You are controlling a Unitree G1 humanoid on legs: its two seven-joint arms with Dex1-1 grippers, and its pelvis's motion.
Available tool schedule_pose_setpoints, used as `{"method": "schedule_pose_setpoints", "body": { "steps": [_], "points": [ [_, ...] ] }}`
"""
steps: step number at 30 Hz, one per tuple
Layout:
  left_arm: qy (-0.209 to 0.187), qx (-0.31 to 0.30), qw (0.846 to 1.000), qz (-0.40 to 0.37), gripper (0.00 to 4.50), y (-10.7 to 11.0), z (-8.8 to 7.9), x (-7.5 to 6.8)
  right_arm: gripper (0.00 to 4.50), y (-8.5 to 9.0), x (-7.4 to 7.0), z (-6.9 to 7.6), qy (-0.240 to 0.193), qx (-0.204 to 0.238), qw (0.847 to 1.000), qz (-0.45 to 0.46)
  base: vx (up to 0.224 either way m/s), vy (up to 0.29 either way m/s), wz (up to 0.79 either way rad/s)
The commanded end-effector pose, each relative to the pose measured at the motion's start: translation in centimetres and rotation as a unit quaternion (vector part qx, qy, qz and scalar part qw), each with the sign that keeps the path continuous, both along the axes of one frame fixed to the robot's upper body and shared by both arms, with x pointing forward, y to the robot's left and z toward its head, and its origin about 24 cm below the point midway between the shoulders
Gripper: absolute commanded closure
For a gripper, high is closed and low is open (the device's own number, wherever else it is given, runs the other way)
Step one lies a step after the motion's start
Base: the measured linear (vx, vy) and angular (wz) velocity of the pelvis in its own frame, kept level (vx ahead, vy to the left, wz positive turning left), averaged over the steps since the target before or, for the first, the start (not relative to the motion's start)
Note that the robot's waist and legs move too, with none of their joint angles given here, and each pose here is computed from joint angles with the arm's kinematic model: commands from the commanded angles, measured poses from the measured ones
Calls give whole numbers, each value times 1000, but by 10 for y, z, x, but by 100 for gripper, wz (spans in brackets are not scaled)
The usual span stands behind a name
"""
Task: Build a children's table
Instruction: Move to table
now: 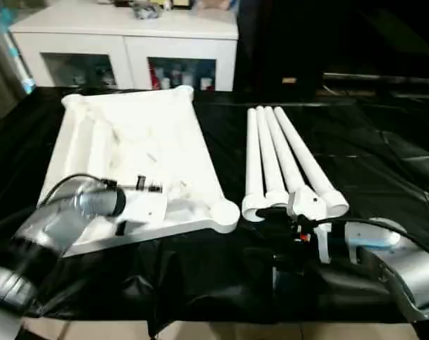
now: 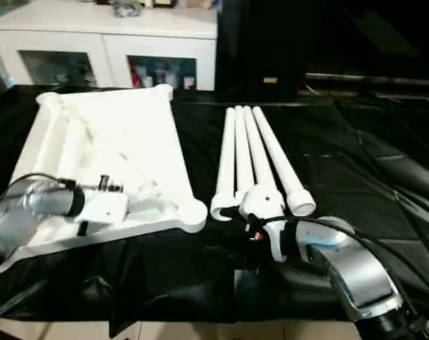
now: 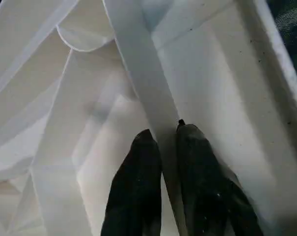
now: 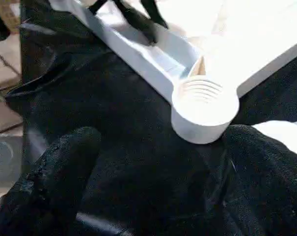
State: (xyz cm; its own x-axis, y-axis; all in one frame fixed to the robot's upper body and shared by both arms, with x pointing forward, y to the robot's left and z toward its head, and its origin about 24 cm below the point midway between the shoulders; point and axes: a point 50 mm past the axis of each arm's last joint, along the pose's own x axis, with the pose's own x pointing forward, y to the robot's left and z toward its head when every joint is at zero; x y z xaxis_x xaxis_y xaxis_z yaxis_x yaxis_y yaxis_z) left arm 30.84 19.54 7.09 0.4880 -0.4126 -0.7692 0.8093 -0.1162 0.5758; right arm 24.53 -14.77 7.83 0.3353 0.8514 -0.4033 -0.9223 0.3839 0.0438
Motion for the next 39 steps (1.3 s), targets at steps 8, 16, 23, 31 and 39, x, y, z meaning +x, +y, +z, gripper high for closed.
{"method": "schedule_pose_setpoints", "body": {
  "steps": [8,16,23,31,39],
  "points": [
    [-93,-25,991,88,429,4,24,-1,0,5,-1,0,-7,2,1000,-4,0,0,0],
    [-59,-66,991,96,431,-4,30,-16,0,6,-2,-2,-6,6,1000,-8,0,0,0],
    [2,-201,976,86,443,-23,29,-35,0,3,-2,-1,-6,8,1000,-12,0,0,0],
    [19,-218,973,74,448,-33,24,-37,0,1,3,2,-12,5,1000,-12,0,0,0],
    [11,-200,977,75,448,-30,23,-34,0,0,5,4,-15,3,1000,-12,0,0,0]
  ]
}}
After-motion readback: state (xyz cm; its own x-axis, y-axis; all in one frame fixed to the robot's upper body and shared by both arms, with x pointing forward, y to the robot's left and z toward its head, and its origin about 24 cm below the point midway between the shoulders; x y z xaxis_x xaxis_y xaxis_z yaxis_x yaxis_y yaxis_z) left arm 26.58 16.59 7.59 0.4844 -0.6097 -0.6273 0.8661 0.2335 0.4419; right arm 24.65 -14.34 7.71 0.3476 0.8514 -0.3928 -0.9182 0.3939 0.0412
